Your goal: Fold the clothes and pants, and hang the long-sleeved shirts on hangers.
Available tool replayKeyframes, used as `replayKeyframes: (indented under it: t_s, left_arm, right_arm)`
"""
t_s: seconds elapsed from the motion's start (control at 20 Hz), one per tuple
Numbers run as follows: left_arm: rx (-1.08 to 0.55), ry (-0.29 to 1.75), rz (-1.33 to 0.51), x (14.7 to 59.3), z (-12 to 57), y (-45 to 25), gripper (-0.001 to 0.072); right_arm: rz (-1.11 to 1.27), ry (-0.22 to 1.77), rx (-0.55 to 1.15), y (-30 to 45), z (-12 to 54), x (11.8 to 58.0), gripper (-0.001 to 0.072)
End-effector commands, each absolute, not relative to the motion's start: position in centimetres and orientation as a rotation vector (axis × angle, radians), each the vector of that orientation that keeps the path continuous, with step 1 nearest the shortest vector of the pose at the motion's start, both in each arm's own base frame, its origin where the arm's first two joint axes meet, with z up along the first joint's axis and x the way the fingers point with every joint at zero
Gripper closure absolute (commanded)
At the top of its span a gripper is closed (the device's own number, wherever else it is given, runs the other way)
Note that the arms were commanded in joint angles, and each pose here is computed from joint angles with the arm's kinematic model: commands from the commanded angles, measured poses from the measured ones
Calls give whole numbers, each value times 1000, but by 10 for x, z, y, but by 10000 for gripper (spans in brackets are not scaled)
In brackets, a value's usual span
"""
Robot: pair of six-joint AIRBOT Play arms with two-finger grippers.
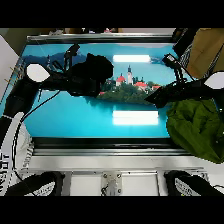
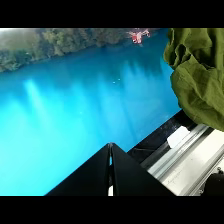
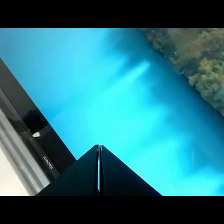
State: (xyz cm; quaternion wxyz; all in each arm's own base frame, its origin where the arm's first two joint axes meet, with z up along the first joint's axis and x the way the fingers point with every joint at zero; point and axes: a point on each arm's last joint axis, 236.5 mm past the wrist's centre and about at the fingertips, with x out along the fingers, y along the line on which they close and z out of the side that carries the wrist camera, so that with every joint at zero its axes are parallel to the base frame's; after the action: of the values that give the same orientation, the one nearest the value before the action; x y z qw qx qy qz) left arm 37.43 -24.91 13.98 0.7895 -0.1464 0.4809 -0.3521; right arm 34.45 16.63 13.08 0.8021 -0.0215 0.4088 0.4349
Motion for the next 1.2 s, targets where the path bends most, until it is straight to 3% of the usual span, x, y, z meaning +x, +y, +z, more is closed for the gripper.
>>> replayKeyframes:
  t_s: [0.0, 0.6, 0.65, 0.7, 0.75, 0.9, 1.15]
  left_arm:
    - [-315, 1035, -758, 375, 140, -249, 696]
    - [-318, 1008, -745, 381, 142, -248, 696]
    - [-307, 969, -728, 390, 144, -245, 612]
    - [-269, 900, -700, 406, 148, -238, 81]
    - [-230, 826, -648, 426, 151, -225, 15]
    - [-55, 677, -428, 492, 143, -164, 16]
    - [74, 815, -284, 577, 53, -102, 16]
  right_arm:
    - [933, 876, -46, 167, 131, 345, 698]
    - [933, 876, -46, 167, 131, 345, 698]
    - [933, 876, -46, 167, 131, 345, 698]
    - [933, 876, -46, 167, 131, 345, 698]
    - [934, 876, -46, 167, 131, 344, 698]
    - [933, 876, -46, 167, 131, 345, 698]
    - [933, 876, -46, 167, 131, 345, 698]
